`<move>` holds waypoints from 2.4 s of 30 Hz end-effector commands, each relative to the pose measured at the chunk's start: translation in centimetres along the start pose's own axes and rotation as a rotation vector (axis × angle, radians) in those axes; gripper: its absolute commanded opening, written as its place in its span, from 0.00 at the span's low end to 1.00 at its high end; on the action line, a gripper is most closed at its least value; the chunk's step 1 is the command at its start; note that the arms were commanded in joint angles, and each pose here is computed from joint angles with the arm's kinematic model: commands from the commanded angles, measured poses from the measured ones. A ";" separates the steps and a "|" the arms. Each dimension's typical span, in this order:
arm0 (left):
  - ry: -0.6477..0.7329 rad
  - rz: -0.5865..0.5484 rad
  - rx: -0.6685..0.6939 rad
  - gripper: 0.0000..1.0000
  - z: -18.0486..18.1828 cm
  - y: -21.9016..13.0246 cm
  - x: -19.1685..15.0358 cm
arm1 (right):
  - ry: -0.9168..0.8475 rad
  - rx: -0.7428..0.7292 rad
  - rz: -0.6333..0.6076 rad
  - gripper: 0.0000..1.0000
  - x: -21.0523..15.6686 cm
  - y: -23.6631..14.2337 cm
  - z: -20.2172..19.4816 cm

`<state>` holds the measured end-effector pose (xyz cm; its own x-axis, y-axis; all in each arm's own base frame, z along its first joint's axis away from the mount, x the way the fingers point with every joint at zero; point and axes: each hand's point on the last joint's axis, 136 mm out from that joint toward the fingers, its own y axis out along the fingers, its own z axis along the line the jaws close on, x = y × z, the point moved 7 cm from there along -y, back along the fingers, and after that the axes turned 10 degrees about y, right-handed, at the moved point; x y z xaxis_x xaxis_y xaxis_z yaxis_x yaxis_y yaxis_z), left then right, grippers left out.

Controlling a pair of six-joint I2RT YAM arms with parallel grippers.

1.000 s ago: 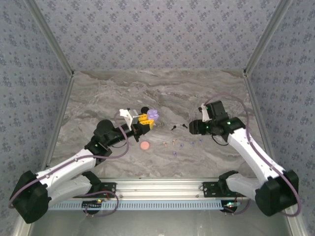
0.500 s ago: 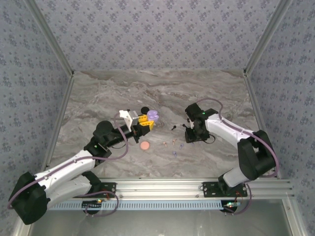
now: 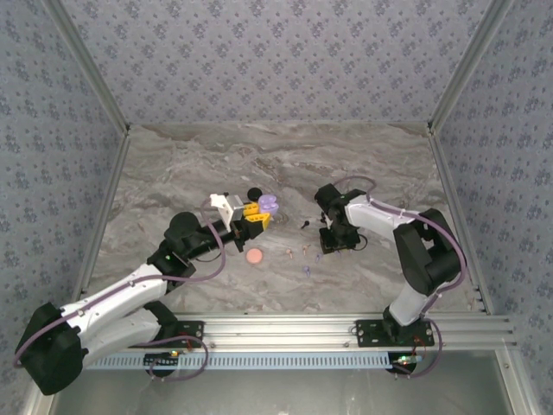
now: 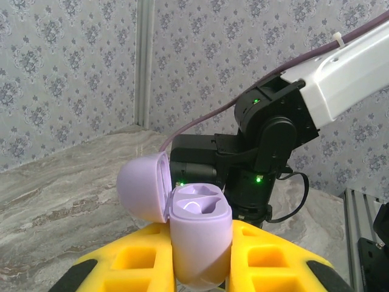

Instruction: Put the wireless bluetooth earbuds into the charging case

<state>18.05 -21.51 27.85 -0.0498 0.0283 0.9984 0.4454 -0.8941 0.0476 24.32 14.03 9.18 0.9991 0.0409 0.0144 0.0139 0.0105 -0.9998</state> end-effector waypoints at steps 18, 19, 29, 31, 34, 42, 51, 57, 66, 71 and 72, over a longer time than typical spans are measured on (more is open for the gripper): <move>0.035 -0.026 0.003 0.00 -0.1 0.0 1.1 | 0.006 -0.040 0.002 0.30 0.9 1.7 0.1; 0.035 -0.026 0.003 0.00 -0.1 0.0 1.1 | 0.003 -0.038 -0.004 0.28 1.0 1.6 0.1; 0.026 -0.027 -0.003 0.00 -0.1 0.3 1.1 | -0.018 0.015 -0.160 0.23 1.1 -3.2 0.2; 0.023 -0.037 -0.009 0.00 -0.2 0.4 1.2 | -0.025 0.076 -0.234 0.23 1.0 -5.6 0.4; 0.024 -0.045 -0.027 0.00 -0.4 0.8 1.3 | -0.042 0.219 -0.373 0.23 0.7 -10.2 1.1; 0.049 -0.085 -0.066 0.00 -0.8 2.6 2.2 | -0.140 0.676 -0.727 0.22 -2.1 -23.1 2.8; 0.060 -0.102 -0.113 0.00 -1.2 4.8 2.7 | -0.292 0.860 -0.889 0.21 -5.1 -29.1 5.9; 0.064 -0.104 -0.129 0.00 -1.6 5.3 2.8 | -0.322 0.844 -0.876 0.20 -5.0 -28.5 7.4; 0.063 -0.105 -0.138 0.00 -1.9 5.3 2.8 | -0.341 0.836 -0.925 0.20 -4.9 -29.5 8.1; 0.064 -0.109 -0.139 0.00 -2.0 5.2 2.9 | -0.337 0.820 -0.925 0.20 -4.6 -29.2 8.2; 0.065 -0.109 -0.137 0.00 -2.0 5.2 2.9 | -0.338 0.816 -0.923 0.20 -4.6 -29.1 8.3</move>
<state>18.73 -26.79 28.58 -0.0819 0.0426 0.9957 0.3367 -0.9392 0.0678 18.91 21.62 37.07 0.6103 -0.0488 0.7907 0.5242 0.7732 -0.3568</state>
